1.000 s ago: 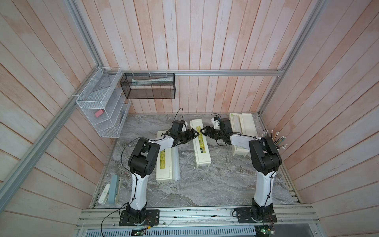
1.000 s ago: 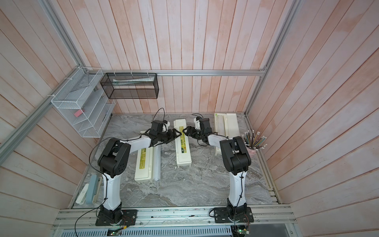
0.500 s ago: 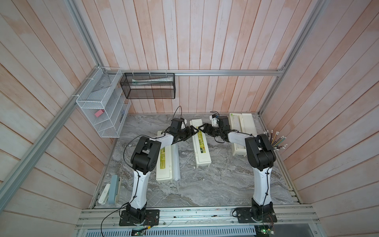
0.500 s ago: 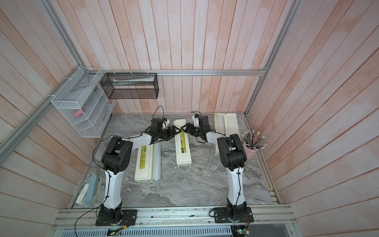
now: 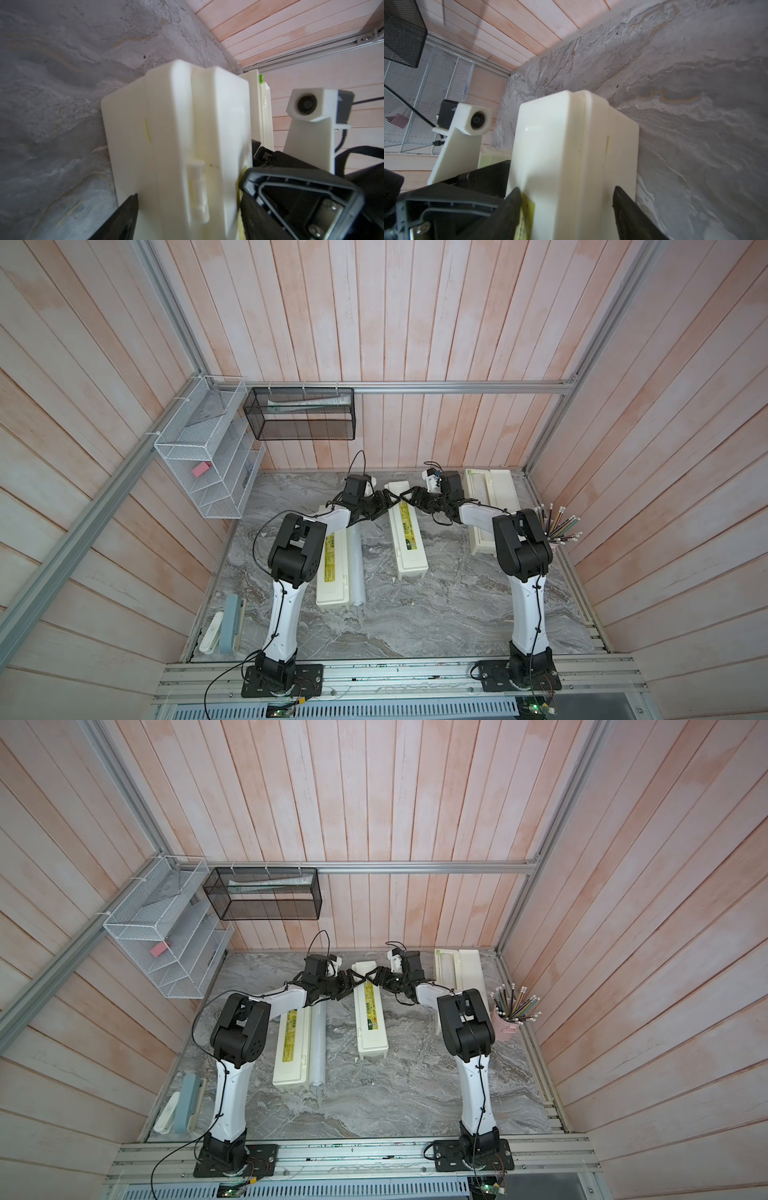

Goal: Put plastic wrap rolls into dispensers
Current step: Close the lid on the plastic wrap cutting box.

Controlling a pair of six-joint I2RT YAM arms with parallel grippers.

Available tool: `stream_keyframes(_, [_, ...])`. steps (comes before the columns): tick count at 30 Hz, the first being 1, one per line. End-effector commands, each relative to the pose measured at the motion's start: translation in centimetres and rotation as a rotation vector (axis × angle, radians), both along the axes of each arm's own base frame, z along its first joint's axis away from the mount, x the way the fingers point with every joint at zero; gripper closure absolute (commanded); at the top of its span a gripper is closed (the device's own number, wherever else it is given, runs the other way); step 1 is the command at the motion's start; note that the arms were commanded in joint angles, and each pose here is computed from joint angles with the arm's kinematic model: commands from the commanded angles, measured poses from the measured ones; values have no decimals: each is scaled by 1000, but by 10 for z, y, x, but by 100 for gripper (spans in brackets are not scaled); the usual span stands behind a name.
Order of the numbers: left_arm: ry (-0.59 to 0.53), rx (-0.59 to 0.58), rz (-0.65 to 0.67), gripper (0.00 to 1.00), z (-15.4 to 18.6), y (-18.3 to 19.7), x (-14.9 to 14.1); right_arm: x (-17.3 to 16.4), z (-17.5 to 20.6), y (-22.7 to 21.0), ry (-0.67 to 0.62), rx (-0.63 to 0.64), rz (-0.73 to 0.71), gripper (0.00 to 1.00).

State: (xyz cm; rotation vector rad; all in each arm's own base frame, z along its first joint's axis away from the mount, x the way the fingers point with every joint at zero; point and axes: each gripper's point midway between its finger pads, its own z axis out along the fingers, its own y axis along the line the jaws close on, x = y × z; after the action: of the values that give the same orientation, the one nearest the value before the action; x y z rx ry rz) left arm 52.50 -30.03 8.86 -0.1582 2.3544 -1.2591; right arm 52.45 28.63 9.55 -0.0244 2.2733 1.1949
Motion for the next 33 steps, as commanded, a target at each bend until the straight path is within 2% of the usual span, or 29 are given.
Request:
stream_keyframes(1, [72, 40, -4, 23, -31, 1, -1, -4, -31, -2, 86, -32, 6, 31])
stream_keyframes(17, [107, 18, -20, 30, -44, -4, 3, -1, -48, 3, 138, -48, 28, 38])
stream_keyframes(33, [172, 19, -19, 36, -67, -1, -2, -3, -53, 5, 142, -99, 31, 39])
